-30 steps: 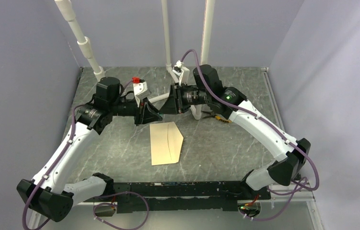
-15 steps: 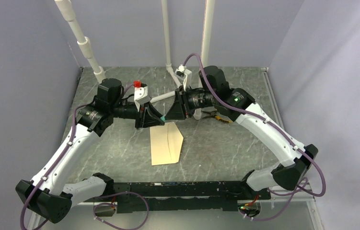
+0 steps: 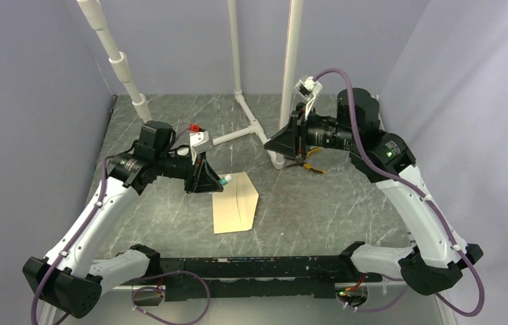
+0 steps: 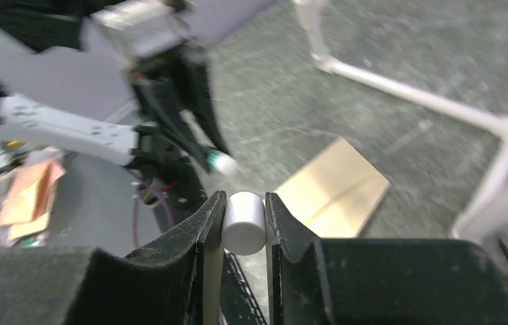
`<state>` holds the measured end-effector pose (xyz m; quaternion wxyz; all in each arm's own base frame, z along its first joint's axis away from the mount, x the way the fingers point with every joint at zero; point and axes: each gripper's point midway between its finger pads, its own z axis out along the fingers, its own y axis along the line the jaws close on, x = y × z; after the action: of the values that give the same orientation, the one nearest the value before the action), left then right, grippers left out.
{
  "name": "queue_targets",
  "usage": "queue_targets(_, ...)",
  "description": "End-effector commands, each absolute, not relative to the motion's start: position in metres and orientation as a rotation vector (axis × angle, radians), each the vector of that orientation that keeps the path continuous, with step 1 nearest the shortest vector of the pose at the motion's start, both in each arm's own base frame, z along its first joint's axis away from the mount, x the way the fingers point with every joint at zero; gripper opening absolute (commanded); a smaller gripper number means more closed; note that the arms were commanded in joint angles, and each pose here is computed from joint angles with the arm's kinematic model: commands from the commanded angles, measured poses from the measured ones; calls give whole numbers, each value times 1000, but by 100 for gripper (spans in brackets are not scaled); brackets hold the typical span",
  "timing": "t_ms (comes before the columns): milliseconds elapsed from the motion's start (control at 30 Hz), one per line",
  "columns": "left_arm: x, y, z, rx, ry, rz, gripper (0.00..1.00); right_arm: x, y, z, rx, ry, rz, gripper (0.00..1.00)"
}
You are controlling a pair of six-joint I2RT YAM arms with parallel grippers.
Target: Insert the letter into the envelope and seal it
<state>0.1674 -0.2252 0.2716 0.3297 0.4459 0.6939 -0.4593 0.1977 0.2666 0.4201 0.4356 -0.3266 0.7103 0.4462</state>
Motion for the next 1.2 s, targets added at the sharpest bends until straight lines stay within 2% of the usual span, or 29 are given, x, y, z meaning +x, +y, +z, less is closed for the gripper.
queue_targets(0, 177, -225, 286, 1103, 1770, -1142, 2, 230, 234, 357, -572, 2009, 831, 0)
queue_targets(233, 194, -228, 303, 919, 1754, -1117, 2, 255, 163, 203, -93, 2437, 288, 0)
queue_targets(533, 210, -230, 296, 746, 1819, -1138, 2, 279, 155, 81, 156, 2492, 132, 1)
queue_targets(800, 212, -229, 294, 700, 1805, -1133, 2, 280, 152, 37, 188, 2537, 67, 6)
queue_targets(1000, 214, -230, 290, 707, 1818, -1131, 3, 272, 153, 21, 169, 2602, 62, 21)
queue_targets(1167, 213, -229, 291, 710, 1817, -1128, 2, 266, 152, 14, 154, 2661, 31, 30)
